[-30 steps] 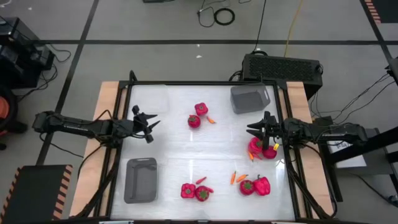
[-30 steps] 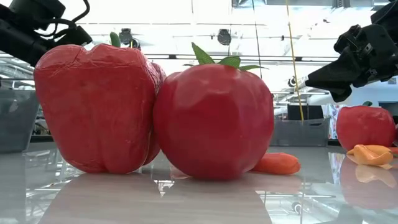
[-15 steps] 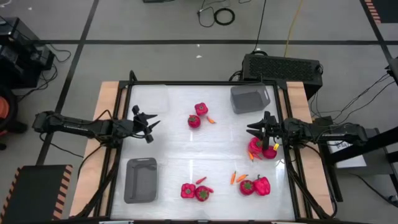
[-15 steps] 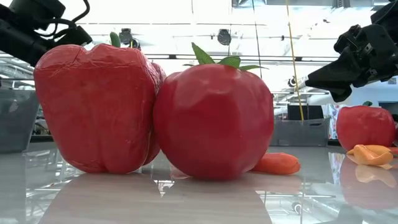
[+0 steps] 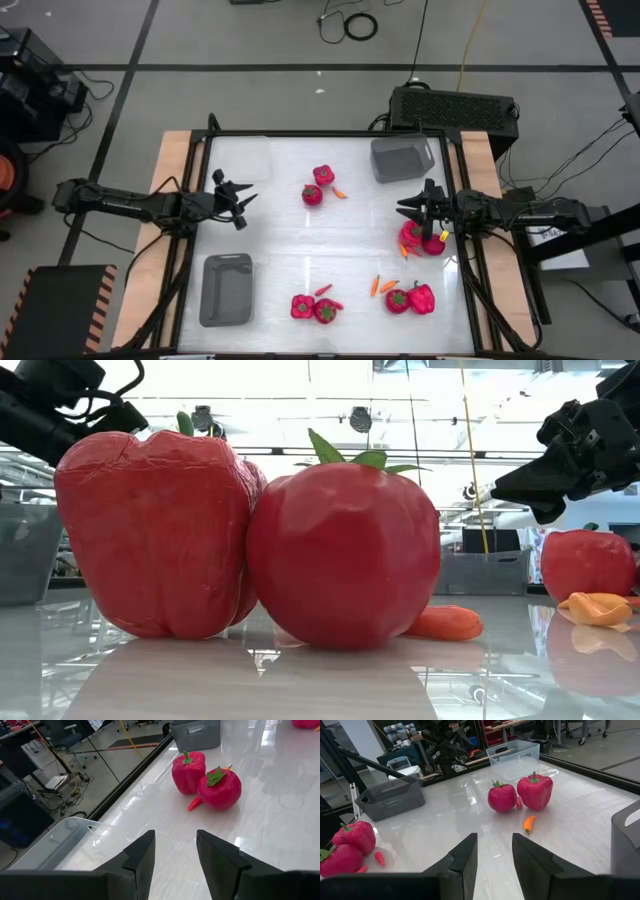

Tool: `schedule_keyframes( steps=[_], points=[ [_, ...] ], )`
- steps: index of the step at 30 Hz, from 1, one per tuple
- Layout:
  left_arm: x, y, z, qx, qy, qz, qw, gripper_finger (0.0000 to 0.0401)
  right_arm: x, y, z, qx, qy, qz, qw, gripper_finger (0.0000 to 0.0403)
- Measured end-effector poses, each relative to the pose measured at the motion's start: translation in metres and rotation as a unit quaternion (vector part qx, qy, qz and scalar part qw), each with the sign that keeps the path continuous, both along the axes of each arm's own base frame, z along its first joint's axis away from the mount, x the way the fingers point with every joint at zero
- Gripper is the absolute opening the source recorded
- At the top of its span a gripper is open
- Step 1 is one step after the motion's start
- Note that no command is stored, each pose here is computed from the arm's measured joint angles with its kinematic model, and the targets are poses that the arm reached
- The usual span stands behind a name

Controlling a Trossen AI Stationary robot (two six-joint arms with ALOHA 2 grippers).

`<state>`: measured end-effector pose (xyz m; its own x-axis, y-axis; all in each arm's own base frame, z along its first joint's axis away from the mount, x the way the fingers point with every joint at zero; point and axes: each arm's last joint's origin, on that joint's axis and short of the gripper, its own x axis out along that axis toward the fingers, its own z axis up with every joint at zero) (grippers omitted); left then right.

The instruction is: Sort produce into baskets

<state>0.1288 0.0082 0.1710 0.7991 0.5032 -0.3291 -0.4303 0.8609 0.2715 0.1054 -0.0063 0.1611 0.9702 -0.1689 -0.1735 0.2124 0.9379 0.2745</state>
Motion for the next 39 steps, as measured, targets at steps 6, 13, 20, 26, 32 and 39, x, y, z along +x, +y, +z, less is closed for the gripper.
schedule_keyframes(
  steps=[6,13,20,26,32,39],
  points=[
    [0.0000,0.0000,0.0001,0.000,0.000,0.000,1.000,0.0153,0.0000,0.0000,0.0000,0.000,0.000,0.000,1.000,0.0114],
    [0.0000,0.0000,0.0000,0.000,0.000,0.000,1.000,0.0153,0.0000,0.0000,0.0000,0.000,0.000,0.000,1.000,0.0114],
    [0.0000,0.0000,0.0000,0.000,0.000,0.000,1.000,0.0153,0.0000,0.0000,0.0000,0.000,0.000,0.000,1.000,0.0114],
    [0.0000,0.0000,0.0000,0.000,0.000,0.000,1.000,0.0153,0.0000,0.0000,0.0000,0.000,0.000,0.000,1.000,0.0114],
    [0.0000,0.0000,0.0000,0.000,0.000,0.000,1.000,0.0153,0.0000,0.0000,0.0001,0.000,-0.001,0.000,1.000,0.0114],
    [0.0001,0.0000,0.0003,0.000,-0.002,0.000,1.000,0.0153,0.0004,0.0000,0.0026,0.000,-0.013,0.000,1.000,0.0114]
  ],
)
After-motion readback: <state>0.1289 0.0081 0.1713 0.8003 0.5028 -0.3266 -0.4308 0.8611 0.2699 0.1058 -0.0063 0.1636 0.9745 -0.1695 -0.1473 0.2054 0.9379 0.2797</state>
